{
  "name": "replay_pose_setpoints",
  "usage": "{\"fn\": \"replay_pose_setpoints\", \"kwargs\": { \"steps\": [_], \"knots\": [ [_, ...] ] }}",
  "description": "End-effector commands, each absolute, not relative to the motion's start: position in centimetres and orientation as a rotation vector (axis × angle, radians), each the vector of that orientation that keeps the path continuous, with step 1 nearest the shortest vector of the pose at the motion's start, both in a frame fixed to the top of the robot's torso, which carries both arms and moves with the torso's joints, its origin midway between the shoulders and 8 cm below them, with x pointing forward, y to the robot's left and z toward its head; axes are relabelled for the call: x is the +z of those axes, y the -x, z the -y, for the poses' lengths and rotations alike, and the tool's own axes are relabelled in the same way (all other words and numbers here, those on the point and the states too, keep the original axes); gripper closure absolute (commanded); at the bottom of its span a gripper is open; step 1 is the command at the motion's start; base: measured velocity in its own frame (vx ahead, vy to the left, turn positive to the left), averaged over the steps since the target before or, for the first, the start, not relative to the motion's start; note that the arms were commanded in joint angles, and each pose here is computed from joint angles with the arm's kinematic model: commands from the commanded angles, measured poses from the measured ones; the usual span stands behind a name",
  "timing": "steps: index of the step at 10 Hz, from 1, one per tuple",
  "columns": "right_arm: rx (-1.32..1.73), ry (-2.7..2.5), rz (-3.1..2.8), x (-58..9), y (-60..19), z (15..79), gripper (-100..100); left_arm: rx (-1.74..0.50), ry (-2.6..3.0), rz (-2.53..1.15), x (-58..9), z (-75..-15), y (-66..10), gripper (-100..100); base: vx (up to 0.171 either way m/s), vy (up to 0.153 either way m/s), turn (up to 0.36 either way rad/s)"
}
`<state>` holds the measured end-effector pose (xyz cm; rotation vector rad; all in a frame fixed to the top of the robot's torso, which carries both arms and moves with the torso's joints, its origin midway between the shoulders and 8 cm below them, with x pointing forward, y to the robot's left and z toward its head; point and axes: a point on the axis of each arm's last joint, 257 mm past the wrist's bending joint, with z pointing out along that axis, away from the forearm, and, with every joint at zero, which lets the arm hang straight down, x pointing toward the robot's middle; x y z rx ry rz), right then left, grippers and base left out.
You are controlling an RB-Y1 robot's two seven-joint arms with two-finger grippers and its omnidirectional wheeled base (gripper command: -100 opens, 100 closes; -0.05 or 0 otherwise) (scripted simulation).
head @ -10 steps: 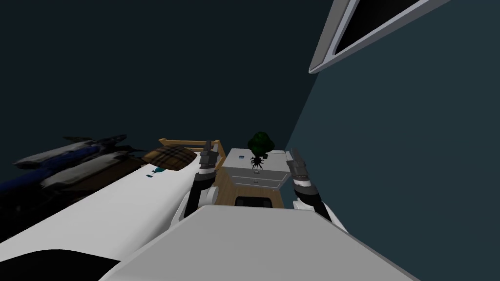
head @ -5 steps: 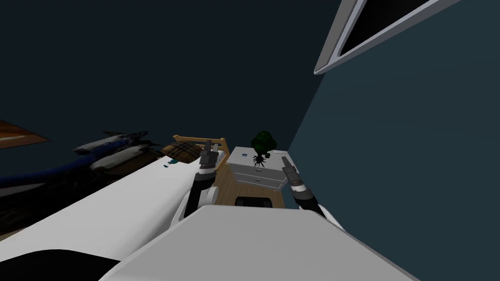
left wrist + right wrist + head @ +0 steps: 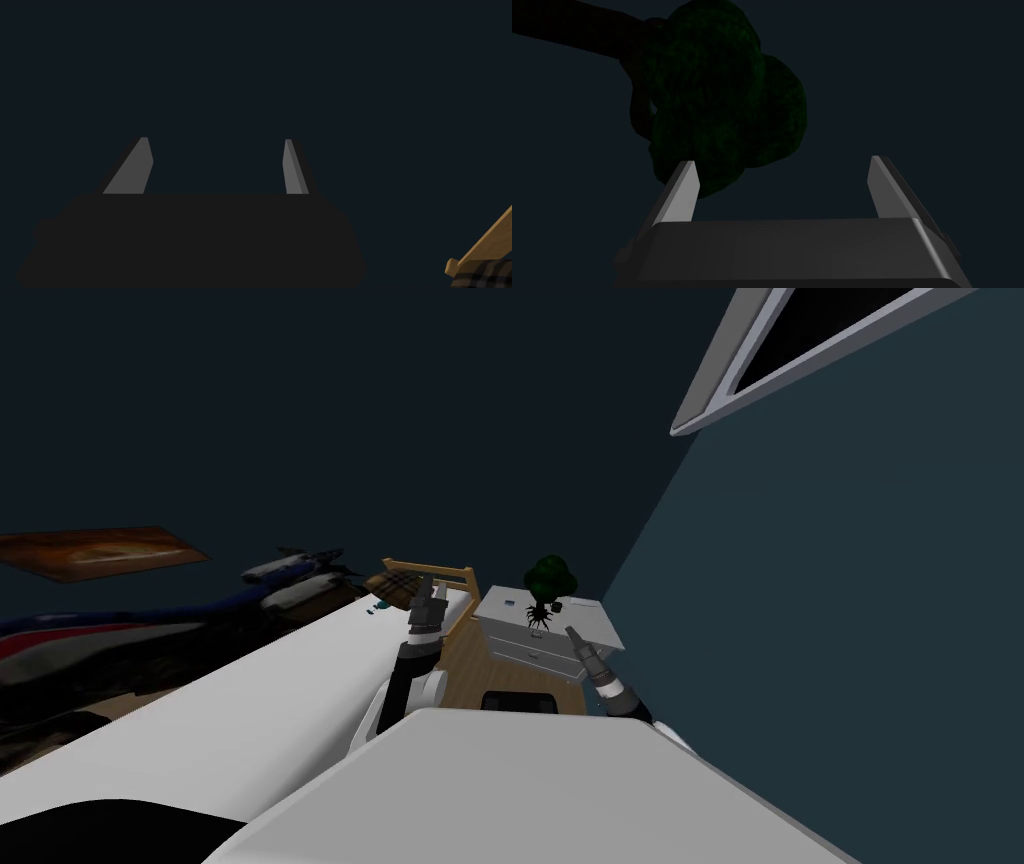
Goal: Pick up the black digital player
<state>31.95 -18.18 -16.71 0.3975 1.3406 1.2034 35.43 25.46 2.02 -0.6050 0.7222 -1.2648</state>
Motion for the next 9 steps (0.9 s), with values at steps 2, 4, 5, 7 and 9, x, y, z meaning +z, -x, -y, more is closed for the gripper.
{"fn": "replay_pose_setpoints", "kwargs": {
  "steps": [2, 4, 5, 7, 9],
  "knots": [
    [1.181, -0.372, -1.445, -19.9, -30.5, 18.2, -100, -1.265, 0.605, -0.722, 2.0, -25.5, -35.4, 0, -0.025, 0.003, 0.173],
    [1.158, -0.351, -1.536, -22.7, -29.2, 18.3, -100, -1.265, 0.605, -0.722, 2.0, -25.5, -35.4, 0, -0.020, 0.008, 0.202],
    [1.135, -0.343, -1.617, -25.4, -27.9, 18.5, -100, -1.265, 0.605, -0.722, 2.0, -25.5, -35.4, 0, -0.017, 0.009, 0.265],
    [1.106, -0.318, -1.713, -28.2, -26.2, 19.0, -100, -1.265, 0.605, -0.722, 2.0, -25.5, -35.4, 0, -0.011, 0.008, 0.194],
    [1.071, -0.286, -1.815, -31.0, -24.2, 19.9, -100, -1.265, 0.605, -0.722, 2.0, -25.5, -35.4, 0, -0.003, 0.007, 0.224]
  ]
}}
